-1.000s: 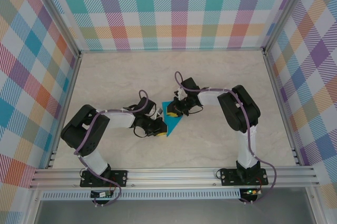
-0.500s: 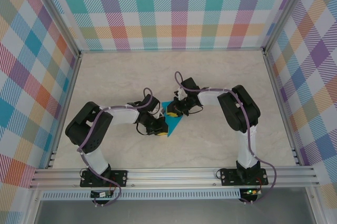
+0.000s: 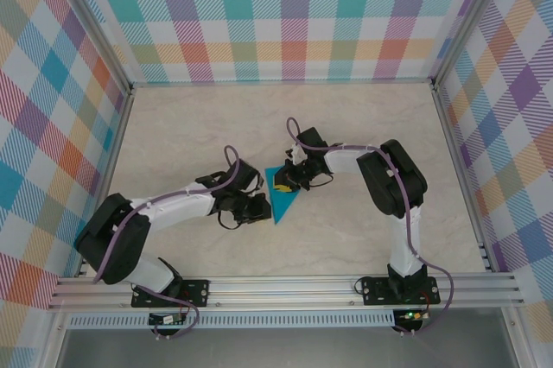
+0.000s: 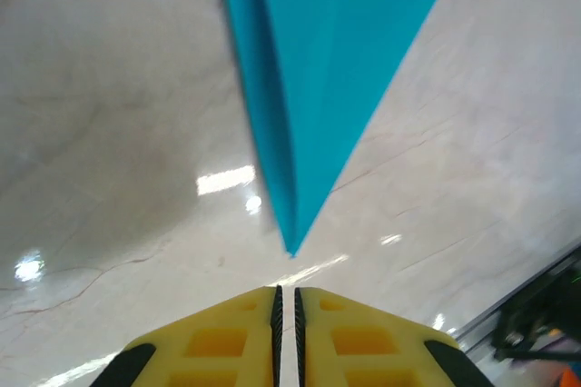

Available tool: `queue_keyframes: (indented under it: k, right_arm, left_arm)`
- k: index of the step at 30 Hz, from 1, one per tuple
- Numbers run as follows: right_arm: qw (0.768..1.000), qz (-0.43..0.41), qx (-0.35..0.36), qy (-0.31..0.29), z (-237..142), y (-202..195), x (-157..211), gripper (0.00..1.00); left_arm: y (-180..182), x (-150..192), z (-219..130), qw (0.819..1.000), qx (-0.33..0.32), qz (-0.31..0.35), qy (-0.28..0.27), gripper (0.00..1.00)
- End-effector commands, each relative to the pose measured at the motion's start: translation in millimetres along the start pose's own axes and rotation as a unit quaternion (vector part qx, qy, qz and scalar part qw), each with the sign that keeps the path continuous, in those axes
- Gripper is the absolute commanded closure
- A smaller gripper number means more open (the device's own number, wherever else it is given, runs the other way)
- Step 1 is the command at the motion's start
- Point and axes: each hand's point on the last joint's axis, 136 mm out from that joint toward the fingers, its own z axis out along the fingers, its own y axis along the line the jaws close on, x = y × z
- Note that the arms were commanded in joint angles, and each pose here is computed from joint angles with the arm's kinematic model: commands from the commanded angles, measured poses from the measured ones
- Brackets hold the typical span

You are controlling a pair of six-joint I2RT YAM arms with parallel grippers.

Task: Fold a paper plane with a square sheet of paper (pick it up from the middle)
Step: Fourth fold the wing at the center of the table.

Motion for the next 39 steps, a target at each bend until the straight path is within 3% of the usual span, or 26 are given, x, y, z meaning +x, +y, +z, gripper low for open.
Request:
queue_keyframes:
  k: [1, 13, 20, 26, 29, 33, 39]
  right_arm:
    - [0.985, 0.082, 0.15, 0.029, 28, -105, 30, 0.85]
    - [0.985, 0.082, 0.151, 0.033, 28, -105, 32, 0.85]
    - [0.984, 0.083, 0.151, 0.033, 28, -107, 33, 0.85]
    - [0.984, 0.084, 0.154, 0.035, 28, -108, 34, 0.85]
    - [0.983, 0.086, 0.156, 0.036, 28, -109, 35, 0.85]
    - [0.983, 0.087, 0.158, 0.036, 28, -111, 36, 0.85]
    - [0.982, 0.09, 0.162, 0.036, 28, -114, 37, 0.85]
  left_arm:
    - [-17, -29, -5, 0.996, 0.043, -0.04, -0.066, 0.87]
    - [-28, -46, 30, 0.984, 0.122, -0.107, -0.079, 0.88]
    - [-11, -32, 44, 0.987, 0.099, -0.112, -0.054, 0.87]
    - [24, 7, 60, 0.993, 0.036, -0.115, 0.012, 0.87]
    - [29, 25, 64, 0.992, 0.042, -0.11, 0.038, 0.87]
    - [33, 41, 60, 0.993, 0.029, -0.092, 0.068, 0.86]
    - [28, 46, 44, 0.995, 0.025, -0.067, 0.071, 0.85]
